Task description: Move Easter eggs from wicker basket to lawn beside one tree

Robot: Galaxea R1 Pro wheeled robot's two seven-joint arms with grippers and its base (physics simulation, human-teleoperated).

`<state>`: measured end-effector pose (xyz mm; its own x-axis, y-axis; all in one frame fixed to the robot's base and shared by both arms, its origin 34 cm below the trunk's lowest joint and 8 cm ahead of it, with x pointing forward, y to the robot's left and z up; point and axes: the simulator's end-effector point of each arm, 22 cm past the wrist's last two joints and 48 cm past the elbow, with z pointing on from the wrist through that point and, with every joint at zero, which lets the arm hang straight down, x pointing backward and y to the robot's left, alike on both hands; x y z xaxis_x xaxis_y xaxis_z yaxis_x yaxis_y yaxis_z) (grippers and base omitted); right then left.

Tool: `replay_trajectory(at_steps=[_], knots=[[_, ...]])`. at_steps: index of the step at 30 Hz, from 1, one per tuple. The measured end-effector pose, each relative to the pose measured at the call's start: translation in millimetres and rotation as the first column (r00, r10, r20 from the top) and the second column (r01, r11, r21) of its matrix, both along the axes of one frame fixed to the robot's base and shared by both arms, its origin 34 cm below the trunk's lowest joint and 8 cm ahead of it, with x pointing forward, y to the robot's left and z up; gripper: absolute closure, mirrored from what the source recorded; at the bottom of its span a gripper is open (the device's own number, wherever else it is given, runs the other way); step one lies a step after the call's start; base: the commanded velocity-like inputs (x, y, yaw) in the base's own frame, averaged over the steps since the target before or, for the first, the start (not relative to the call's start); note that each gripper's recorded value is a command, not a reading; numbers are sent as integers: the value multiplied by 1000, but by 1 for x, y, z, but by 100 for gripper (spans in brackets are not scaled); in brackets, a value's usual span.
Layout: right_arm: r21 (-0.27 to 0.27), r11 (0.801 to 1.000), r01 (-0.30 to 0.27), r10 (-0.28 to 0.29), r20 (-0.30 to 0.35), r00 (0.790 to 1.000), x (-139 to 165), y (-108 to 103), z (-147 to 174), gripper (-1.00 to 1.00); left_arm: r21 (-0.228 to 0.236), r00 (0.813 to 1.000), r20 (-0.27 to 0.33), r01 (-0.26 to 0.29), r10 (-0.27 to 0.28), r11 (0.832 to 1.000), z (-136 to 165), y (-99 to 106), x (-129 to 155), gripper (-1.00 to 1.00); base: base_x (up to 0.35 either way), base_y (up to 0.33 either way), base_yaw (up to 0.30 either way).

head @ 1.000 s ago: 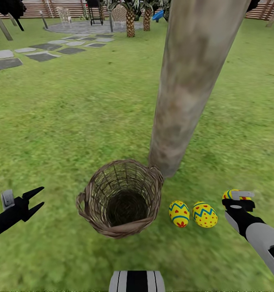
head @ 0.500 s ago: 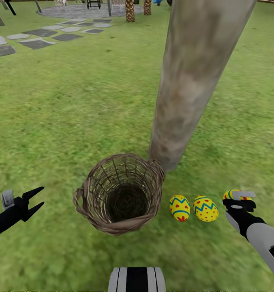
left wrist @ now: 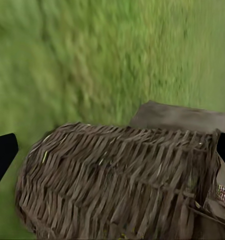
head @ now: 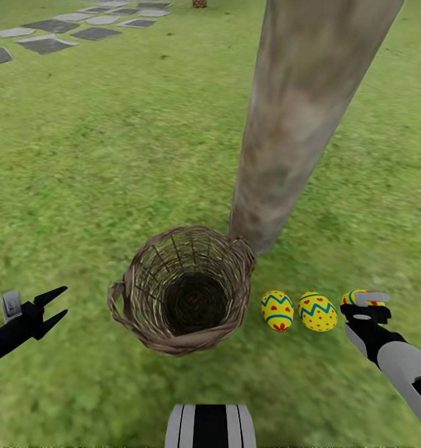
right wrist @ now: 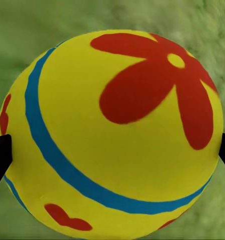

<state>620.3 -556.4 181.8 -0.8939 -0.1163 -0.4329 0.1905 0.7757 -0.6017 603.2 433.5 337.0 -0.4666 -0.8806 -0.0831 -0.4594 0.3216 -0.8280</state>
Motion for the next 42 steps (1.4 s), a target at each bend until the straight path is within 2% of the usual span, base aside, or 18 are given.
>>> replay_trajectory(at_steps=[10,25,31,35,42], knots=[[-1,1000,6,-6,-41,999,-14,-1,-22,100,-1,999,-41,0,0,1000,-22,-1,-7,-100,0,0,0],[-1,1000,1,-1,-49,999,-14,1,-23,100,-1,999,-37,-3,3,1000,-21,1,-7,-100,0,-98,0],[3,1000,-10,10,-63,998,-15,4,-35,100,1,998,-63,-4,4,1000,-35,1,-11,-100,0,0,0],[20,1000,-17,18,-54,998,-6,15,-43,100,0,997,-80,-5,5,1000,-44,1,-15,-100,0,0,0],[21,1000,-20,22,-76,997,-13,17,-58,100,0,994,-110,-3,3,1000,-59,1,-21,-100,0,0,0]])
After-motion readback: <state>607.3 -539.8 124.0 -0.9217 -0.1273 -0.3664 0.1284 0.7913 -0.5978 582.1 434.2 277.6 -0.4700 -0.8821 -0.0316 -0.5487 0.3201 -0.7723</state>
